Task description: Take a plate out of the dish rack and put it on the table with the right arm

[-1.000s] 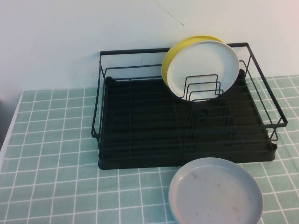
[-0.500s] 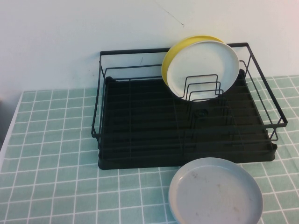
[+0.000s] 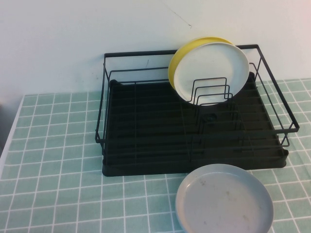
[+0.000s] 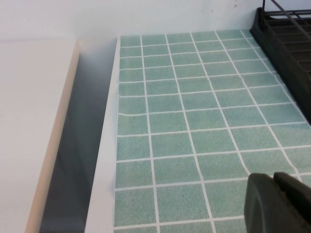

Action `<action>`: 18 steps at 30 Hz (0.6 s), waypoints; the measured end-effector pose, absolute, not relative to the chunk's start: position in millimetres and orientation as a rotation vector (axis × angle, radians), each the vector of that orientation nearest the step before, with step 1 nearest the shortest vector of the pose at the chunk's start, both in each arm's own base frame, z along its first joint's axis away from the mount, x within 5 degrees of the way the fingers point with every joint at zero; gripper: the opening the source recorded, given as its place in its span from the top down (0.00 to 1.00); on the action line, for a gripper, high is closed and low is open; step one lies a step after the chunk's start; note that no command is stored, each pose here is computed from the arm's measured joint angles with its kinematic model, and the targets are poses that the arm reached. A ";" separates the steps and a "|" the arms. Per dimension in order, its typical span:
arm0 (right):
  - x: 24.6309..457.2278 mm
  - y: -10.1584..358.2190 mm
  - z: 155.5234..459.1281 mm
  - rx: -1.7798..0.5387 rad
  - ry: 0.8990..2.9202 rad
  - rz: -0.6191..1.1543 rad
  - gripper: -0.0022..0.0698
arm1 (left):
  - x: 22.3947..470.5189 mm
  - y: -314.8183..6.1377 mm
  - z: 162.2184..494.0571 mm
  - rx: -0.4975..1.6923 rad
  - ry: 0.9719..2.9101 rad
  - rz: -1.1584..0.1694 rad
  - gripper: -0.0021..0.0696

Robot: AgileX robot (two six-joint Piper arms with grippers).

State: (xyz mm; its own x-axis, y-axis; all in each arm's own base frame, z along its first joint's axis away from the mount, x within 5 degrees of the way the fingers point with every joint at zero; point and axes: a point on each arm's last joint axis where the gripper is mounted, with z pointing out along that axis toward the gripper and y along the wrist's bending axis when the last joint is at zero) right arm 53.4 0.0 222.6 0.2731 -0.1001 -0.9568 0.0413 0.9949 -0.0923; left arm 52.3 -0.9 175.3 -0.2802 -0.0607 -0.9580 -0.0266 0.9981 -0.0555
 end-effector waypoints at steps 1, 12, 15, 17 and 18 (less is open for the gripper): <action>51.9 0.6 227.4 -0.057 1.236 -0.094 0.97 | 52.3 -0.9 175.3 -0.063 1.855 -0.033 0.98; 39.6 3.7 250.6 -0.084 0.944 -0.104 0.97 | 52.3 -0.9 175.3 -0.063 1.855 -0.033 0.98; 43.3 2.4 250.9 -0.080 1.048 -0.114 0.97 | 52.3 -0.9 175.3 -0.063 1.855 -0.033 0.98; 42.9 1.0 260.0 -0.065 1.114 -0.115 0.97 | 52.3 -0.9 175.3 -0.063 1.855 -0.033 0.98; 41.7 0.4 265.7 -0.056 1.138 -0.111 0.97 | 52.3 -0.9 175.3 -0.063 1.855 -0.033 0.98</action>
State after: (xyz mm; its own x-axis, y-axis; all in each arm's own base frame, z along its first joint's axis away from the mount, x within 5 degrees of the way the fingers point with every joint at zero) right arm 41.7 0.4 265.7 0.4146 -0.1168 -0.9025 0.0601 0.9931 -0.1010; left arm 52.3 -0.9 175.3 -0.2802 -0.0607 -0.9580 -0.0266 0.9981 -0.0555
